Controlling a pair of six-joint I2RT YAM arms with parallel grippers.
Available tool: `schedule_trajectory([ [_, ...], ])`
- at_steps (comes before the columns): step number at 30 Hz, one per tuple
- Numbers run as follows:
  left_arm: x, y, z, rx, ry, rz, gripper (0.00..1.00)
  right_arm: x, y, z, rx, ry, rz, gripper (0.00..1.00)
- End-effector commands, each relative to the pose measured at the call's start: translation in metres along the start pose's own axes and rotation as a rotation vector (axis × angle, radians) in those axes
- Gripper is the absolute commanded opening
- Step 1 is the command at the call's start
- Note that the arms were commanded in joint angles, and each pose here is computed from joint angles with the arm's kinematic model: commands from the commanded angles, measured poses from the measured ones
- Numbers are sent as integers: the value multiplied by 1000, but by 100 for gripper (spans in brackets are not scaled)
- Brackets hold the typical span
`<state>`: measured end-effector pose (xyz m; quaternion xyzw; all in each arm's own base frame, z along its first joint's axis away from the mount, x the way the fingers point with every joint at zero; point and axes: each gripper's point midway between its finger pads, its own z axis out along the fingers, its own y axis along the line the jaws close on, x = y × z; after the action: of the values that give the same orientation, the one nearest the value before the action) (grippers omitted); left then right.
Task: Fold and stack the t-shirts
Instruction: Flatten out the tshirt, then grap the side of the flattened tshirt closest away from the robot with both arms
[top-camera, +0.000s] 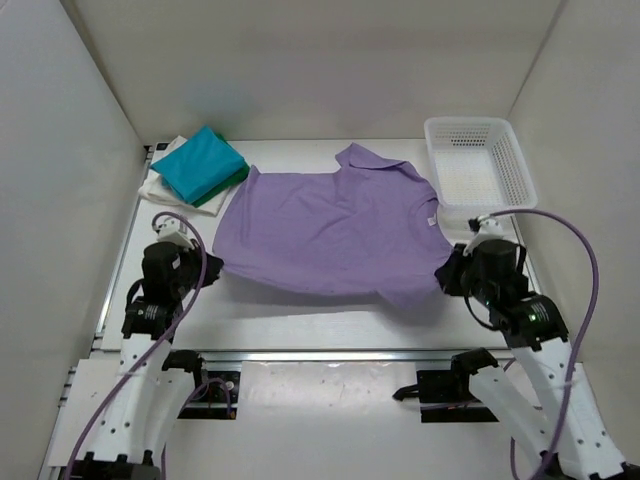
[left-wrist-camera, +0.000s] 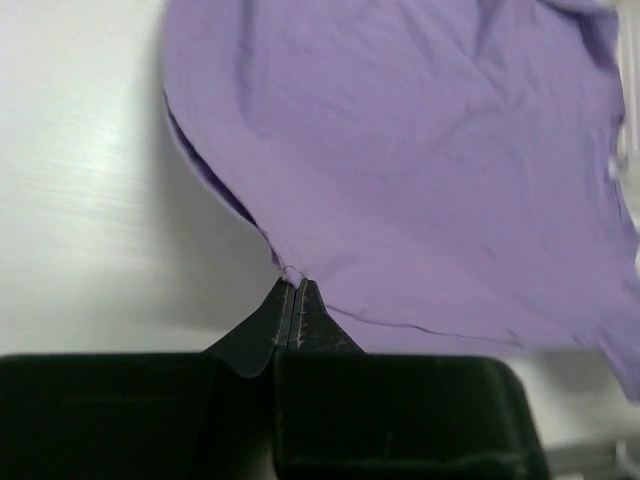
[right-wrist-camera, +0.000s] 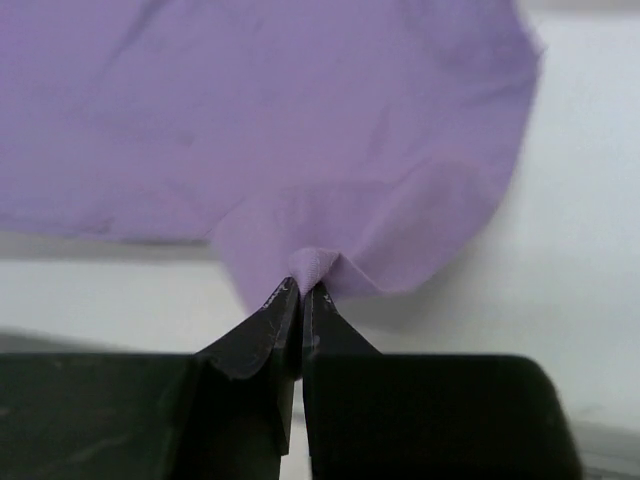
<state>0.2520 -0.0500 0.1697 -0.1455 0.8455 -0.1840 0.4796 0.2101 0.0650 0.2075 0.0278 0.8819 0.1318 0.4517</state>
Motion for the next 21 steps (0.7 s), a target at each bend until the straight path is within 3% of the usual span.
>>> schedule_trajectory([
  [1, 20, -5, -19, -22, 72, 58, 0, 26, 11, -35, 5, 49, 88, 0],
  [6, 33, -7, -40, 34, 176, 51, 0, 48, 51, -67, -159, 149, 194, 0],
  [9, 42, -1, -51, -29, 206, 66, 0, 69, 52, -62, -201, 166, 238, 0],
  [16, 73, 7, -28, -14, 279, -83, 7, 74, 24, -28, -30, 186, 204, 0],
  [21, 65, 5, 0, -3, 250, -176, 8, 52, -5, 9, 71, 176, 149, 0],
])
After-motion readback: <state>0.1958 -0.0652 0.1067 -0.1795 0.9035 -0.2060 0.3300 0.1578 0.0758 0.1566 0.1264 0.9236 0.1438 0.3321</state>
